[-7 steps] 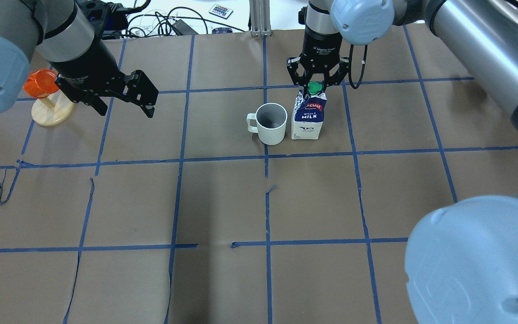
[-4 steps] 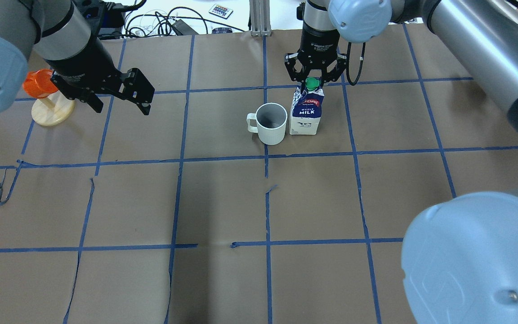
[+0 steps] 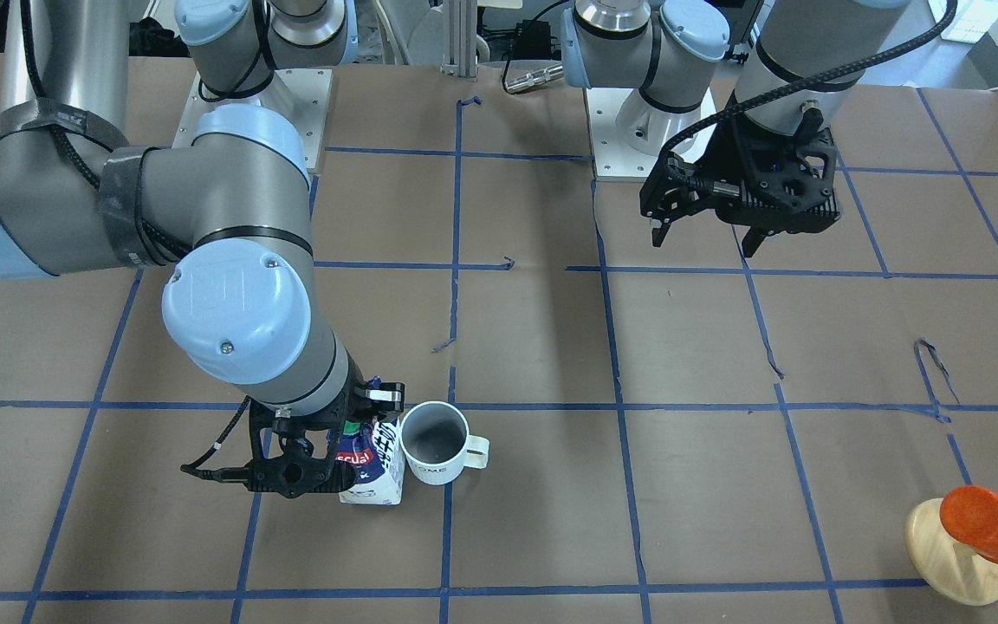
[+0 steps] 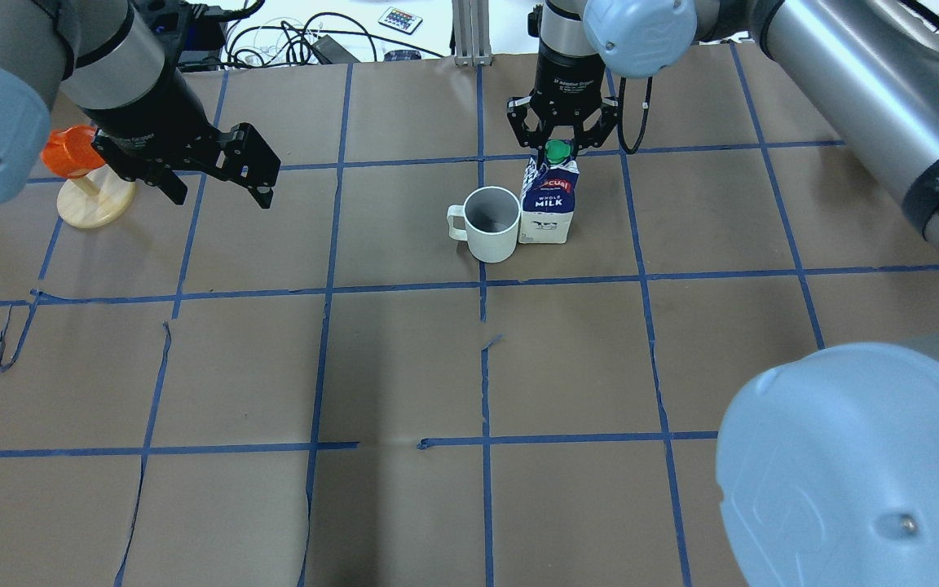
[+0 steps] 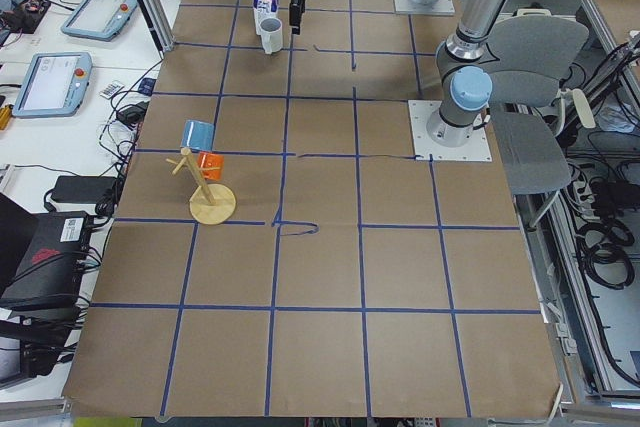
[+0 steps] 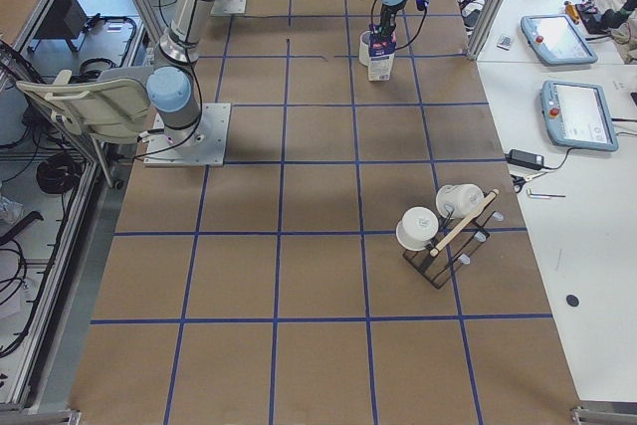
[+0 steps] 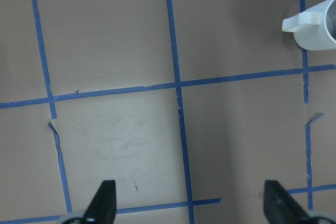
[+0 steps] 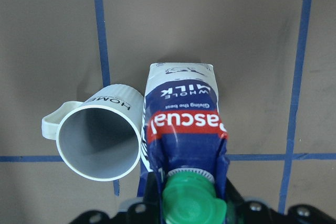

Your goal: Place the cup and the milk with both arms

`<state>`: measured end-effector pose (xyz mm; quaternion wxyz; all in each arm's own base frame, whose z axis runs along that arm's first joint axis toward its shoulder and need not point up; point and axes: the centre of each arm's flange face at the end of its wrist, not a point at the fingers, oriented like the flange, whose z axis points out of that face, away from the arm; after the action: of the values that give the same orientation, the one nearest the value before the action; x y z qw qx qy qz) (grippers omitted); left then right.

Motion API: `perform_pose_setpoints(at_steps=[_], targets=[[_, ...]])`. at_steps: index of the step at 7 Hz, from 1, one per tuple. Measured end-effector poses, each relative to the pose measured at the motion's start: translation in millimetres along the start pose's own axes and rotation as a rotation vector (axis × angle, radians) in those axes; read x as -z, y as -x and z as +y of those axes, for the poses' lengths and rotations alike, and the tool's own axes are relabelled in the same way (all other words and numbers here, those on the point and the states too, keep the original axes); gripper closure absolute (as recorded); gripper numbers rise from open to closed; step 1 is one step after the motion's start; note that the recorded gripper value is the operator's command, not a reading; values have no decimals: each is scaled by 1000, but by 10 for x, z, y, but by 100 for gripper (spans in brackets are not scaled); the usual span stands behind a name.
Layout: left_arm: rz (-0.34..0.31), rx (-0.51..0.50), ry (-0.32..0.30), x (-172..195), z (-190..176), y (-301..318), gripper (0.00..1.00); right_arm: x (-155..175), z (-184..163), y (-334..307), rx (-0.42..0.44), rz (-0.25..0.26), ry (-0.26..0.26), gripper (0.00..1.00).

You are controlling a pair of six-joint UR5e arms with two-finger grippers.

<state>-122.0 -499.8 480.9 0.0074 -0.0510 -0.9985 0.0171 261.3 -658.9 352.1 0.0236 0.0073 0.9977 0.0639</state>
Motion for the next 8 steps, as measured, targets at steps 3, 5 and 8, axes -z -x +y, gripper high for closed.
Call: perform_pose_setpoints(at_steps=[3, 5, 8], targets=[[1, 0, 0, -1, 0, -1, 0, -28, -12, 13, 5, 1, 1, 16], [1, 1, 0, -1, 0, -1, 0, 6, -11, 4, 5, 0, -9, 11], [1, 1, 0, -1, 0, -1, 0, 454, 212, -84, 30, 3, -63, 0]])
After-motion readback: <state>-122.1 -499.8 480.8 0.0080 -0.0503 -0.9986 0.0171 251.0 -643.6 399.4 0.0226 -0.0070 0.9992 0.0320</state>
